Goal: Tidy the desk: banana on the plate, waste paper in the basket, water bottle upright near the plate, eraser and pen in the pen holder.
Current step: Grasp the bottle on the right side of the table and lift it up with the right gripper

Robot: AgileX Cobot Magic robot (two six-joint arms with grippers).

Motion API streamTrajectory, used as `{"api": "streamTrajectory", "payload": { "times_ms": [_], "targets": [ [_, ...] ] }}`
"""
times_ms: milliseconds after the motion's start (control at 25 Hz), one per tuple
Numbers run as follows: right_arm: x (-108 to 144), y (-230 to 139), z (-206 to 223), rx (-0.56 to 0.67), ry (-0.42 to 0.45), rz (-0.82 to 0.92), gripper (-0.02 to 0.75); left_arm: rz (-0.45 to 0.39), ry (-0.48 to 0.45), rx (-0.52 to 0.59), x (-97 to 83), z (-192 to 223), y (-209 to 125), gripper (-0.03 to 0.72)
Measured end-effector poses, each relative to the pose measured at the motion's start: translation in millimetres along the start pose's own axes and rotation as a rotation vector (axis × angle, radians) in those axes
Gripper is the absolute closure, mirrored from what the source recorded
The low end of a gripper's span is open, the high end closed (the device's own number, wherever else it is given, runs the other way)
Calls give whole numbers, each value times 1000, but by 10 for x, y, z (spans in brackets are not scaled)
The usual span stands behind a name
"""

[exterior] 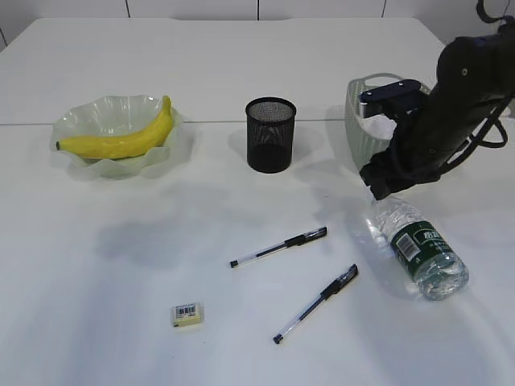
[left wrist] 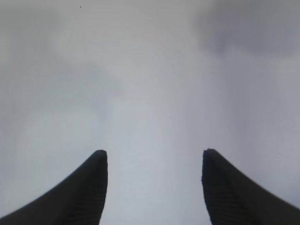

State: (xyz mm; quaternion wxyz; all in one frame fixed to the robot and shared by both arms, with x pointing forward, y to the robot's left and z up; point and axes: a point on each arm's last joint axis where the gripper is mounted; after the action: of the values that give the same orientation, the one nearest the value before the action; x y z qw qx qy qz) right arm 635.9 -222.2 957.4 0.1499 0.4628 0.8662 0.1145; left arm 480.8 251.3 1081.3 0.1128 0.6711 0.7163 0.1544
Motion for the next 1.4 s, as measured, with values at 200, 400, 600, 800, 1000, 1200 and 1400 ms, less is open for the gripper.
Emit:
{"api": "streamTrajectory", "payload": {
  "times_ms": [200, 400, 600, 800, 1000, 1200, 1400],
  "targets": [
    [-38, 95, 91, -19, -7, 0, 338, 0, 0, 0, 0, 0, 0, 234],
    [-27, 76, 278, 14, 8, -1, 281, 0, 1, 2, 1, 0, -1, 234],
    [-13, 47, 410, 37, 17, -2, 245, -2, -2, 4, -1, -2, -5, 234],
    [-6, 35, 539, 45, 21, -2, 243, -3, -3, 6, -2, -2, -7, 234],
    [-34, 101, 515, 20, 11, -2, 245, -3, -2, 10, -1, -2, -10, 234],
    [-53, 144, 488, 5, 4, 7, 363, -3, -1, 12, 0, -2, -12, 234],
    [-49, 136, 485, 17, 9, 11, 411, -3, -1, 12, 0, -2, -12, 234]
  ]
}}
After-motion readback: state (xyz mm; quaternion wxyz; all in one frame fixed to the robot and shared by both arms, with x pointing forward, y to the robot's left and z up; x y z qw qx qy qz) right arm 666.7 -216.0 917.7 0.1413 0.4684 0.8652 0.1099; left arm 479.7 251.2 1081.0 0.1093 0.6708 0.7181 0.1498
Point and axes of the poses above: a point on each arm's last joint axis where the gripper is mounted, z pointing out along that axis toward the gripper, x along the wrist's bending axis when the last joint is at zero, y = z × x, and after that the axes turned 12 degrees about -z, right-handed
